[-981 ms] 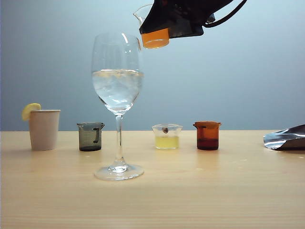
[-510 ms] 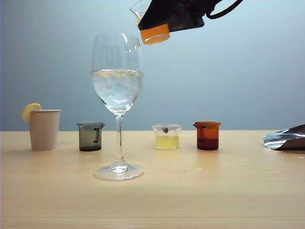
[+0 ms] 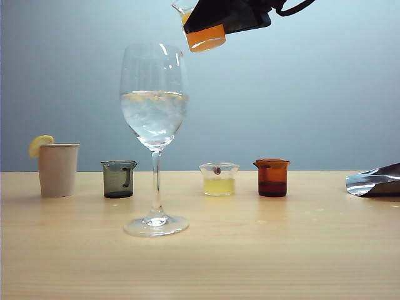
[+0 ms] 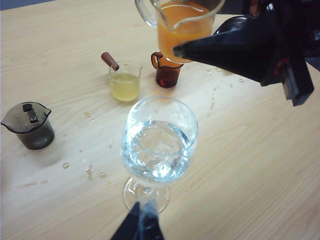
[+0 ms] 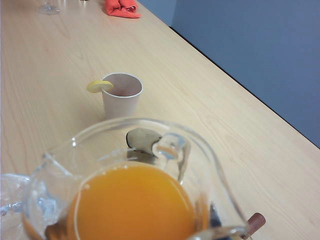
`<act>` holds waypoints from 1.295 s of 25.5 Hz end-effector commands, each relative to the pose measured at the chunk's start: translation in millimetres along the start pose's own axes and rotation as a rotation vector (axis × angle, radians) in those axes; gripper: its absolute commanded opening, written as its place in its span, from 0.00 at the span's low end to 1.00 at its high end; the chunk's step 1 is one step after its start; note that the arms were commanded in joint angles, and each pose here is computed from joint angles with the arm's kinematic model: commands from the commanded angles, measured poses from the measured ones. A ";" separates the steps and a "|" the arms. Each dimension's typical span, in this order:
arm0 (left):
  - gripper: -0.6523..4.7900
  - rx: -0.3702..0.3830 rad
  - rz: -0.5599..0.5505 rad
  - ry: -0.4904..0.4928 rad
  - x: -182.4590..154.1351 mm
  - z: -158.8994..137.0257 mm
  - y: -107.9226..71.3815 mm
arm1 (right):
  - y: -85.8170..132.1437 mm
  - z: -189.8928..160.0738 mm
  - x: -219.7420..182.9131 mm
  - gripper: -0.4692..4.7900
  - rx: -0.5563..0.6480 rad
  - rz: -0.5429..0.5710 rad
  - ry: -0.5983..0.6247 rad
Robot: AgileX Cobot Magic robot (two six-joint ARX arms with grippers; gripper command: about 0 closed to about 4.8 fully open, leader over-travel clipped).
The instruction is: Pick up the second measuring cup from the left, pour the orange juice inside into the goblet, and finally put the measuring cup back in its original place.
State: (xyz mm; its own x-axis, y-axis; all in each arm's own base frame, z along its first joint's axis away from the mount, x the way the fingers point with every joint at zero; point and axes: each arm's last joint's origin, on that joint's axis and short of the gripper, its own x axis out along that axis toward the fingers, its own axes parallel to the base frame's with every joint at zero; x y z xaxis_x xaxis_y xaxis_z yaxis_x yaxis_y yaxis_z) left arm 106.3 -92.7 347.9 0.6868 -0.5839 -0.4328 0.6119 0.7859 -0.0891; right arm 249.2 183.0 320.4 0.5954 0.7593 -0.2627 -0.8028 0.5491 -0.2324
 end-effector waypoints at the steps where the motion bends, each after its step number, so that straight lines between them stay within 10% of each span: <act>1: 0.11 0.001 -0.005 -0.015 -1.0 1.9 -0.4 | 9.2 5.3 -0.6 0.47 -0.088 0.032 -0.009; 33: 0.11 0.001 -0.006 -0.014 -1.2 1.7 -0.4 | 18.9 3.2 -2.4 0.46 -0.394 -0.027 0.102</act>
State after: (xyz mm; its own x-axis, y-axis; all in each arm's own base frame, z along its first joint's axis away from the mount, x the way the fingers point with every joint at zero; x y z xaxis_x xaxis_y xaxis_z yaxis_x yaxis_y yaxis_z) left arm 106.3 -92.7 347.9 0.6866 -0.5842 -0.4328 0.6123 0.7856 -0.0889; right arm 234.9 190.2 312.9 0.6187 0.6906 -0.3745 -0.7505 0.3784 -0.5418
